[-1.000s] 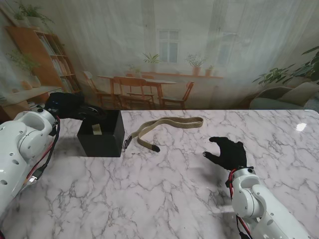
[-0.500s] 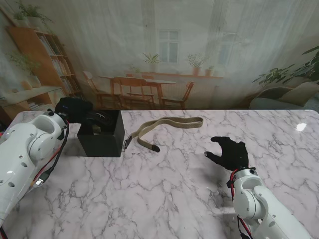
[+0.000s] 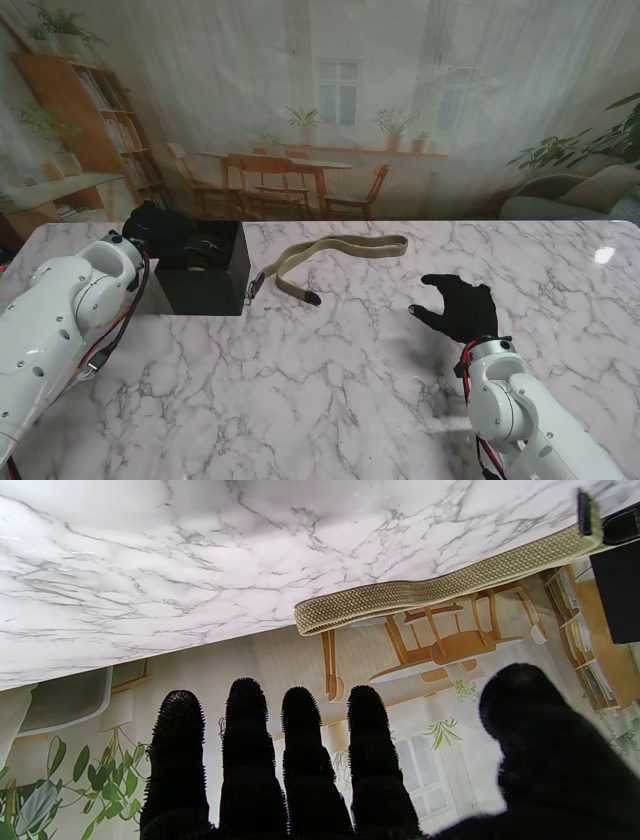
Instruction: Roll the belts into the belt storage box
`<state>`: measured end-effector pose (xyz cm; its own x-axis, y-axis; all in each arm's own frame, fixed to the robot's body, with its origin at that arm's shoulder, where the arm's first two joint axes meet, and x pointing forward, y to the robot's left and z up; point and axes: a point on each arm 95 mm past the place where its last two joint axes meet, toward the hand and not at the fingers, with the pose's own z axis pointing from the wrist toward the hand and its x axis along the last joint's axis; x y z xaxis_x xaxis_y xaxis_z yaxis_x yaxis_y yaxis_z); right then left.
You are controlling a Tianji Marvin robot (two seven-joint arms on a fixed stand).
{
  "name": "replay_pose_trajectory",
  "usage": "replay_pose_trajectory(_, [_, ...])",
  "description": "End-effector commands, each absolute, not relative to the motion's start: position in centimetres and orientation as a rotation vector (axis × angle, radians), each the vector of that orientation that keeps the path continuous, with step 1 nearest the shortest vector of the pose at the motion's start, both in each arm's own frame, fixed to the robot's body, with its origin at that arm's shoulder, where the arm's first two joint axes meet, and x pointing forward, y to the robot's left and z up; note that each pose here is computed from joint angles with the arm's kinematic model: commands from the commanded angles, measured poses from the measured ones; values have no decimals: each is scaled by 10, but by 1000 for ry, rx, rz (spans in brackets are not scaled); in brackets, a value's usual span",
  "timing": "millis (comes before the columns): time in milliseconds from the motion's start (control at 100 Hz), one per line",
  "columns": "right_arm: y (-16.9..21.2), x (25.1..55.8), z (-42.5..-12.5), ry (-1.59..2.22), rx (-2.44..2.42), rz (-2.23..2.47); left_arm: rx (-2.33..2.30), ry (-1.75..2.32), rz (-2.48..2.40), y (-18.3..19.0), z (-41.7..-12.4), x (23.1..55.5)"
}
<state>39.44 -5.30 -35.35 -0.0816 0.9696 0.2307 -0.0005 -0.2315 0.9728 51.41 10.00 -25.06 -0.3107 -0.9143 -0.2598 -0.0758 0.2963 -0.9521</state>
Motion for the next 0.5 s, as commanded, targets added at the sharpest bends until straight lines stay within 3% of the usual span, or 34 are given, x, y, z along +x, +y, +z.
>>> replay_pose_trajectory(0, [-52, 392, -354, 1144, 1331, 1448, -946, 1653, -1121, 100, -255, 516])
replay_pose_trajectory(220, [-52, 392, -353, 1141, 1330, 1448, -978, 1658, -1131, 101, -259, 515])
replay_pose_trajectory(490, [-52, 391, -352, 1138, 1332, 1445, -937, 1606, -1237, 99, -234, 503])
